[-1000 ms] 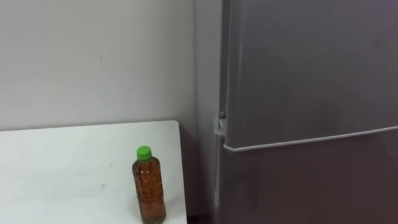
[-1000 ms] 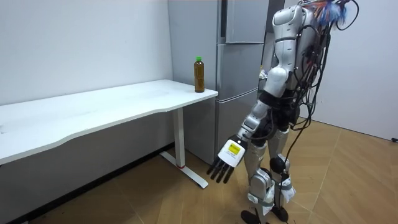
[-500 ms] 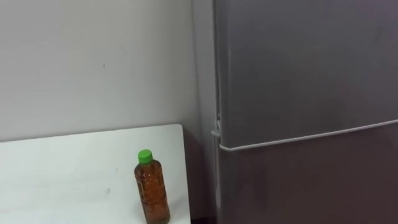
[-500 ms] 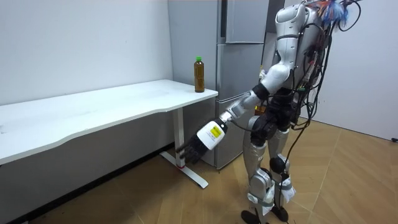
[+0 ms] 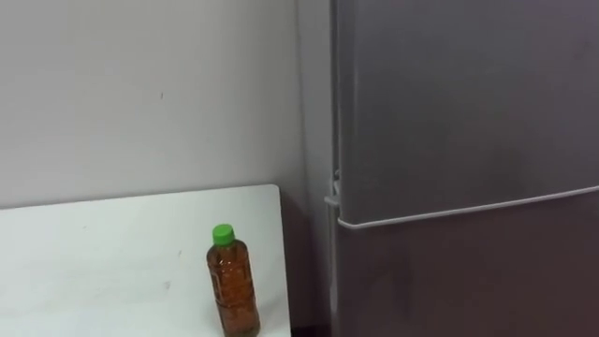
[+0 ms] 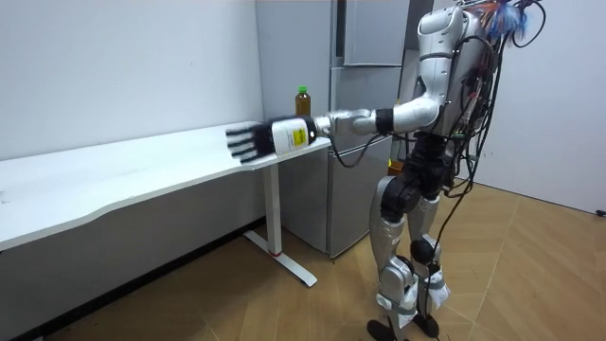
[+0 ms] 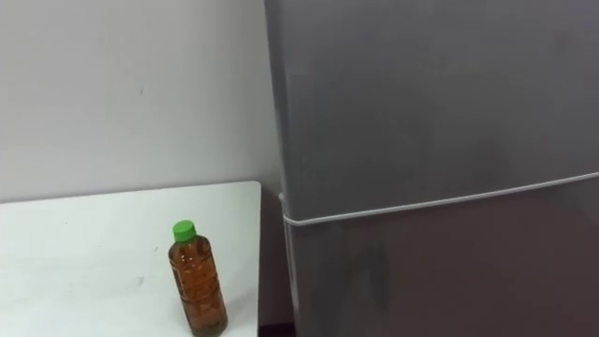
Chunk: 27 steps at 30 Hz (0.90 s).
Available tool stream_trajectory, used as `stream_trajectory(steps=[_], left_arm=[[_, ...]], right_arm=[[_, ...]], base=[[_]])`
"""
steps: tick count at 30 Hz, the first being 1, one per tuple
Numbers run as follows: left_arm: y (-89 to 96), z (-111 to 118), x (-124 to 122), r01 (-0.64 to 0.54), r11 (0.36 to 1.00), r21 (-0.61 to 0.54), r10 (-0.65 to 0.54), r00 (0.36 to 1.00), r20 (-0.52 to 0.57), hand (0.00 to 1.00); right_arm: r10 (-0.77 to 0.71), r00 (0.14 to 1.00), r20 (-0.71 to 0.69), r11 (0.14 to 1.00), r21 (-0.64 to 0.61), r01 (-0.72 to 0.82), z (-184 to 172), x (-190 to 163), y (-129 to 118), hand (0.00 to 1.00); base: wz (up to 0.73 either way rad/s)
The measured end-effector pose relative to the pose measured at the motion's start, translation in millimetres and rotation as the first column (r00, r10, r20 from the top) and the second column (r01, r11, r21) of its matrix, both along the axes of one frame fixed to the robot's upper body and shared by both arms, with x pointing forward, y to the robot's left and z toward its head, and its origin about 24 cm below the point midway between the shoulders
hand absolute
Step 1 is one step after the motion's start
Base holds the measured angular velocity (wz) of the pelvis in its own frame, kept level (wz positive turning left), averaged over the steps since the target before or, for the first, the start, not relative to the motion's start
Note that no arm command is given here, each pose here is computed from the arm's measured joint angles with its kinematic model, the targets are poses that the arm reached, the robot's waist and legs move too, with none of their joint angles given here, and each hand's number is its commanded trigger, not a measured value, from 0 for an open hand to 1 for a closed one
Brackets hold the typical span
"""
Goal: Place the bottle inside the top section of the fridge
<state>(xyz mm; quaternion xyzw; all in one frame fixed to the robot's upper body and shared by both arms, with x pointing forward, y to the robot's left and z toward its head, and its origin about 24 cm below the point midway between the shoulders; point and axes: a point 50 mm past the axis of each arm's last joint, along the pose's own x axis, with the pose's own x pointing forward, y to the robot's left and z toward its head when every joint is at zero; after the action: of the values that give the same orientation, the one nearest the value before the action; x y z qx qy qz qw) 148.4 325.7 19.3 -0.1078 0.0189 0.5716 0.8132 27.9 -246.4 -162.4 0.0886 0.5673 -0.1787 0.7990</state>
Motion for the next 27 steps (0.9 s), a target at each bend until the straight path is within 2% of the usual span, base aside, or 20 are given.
stream_trajectory(steps=[3, 7, 10, 13, 17, 20, 22, 27], left_arm=[[-2.6, 25, 10, 0.031, 0.998, 0.055, -0.037, 0.994, 0.107, 0.00], [-6.5, 45, 21, 0.082, 0.992, 0.100, -0.100, 0.976, 0.195, 0.00], [-14.5, 70, 33, 0.121, 0.981, 0.151, -0.162, 0.940, 0.299, 0.00], [-24.7, 87, 41, 0.161, 0.966, 0.202, -0.225, 0.909, 0.351, 0.00], [-36.9, 98, 55, 0.234, 0.943, 0.236, -0.312, 0.866, 0.390, 0.00], [-53.9, 106, 65, 0.338, 0.900, 0.275, -0.428, 0.805, 0.411, 0.00], [-71.3, 110, 71, 0.436, 0.845, 0.311, -0.532, 0.742, 0.407, 0.00], [-98.2, 122, 80, 0.566, 0.733, 0.377, -0.680, 0.609, 0.409, 0.00]], right_arm=[[0.002, 1.000, 0.001, 1.000, 0.000, -0.002, 0, 0, 1, 0.00], [0.003, 1.000, 0.004, 1.000, 0.001, -0.003, -1, 1, 3, 0.00], [0.004, 1.000, 0.004, 1.000, 0.004, -0.004, -1, 2, 5, 0.00], [0.001, 1.000, 0.004, 1.000, 0.002, -0.001, -1, 3, 6, 0.00], [0.019, 1.000, 0.014, 1.000, 0.006, -0.019, -1, 8, 7, 0.00], [0.028, 0.999, 0.023, 0.999, 0.013, -0.029, -1, 12, 8, 0.00], [0.042, 0.999, 0.025, 0.999, 0.018, -0.042, -2, 14, 10, 0.00], [0.071, 0.997, 0.037, 0.997, 0.022, -0.072, -2, 21, 14, 0.00]], base=[[0.00], [0.07], [0.11], [0.00], [0.09], [0.00], [0.00], [-0.03]])
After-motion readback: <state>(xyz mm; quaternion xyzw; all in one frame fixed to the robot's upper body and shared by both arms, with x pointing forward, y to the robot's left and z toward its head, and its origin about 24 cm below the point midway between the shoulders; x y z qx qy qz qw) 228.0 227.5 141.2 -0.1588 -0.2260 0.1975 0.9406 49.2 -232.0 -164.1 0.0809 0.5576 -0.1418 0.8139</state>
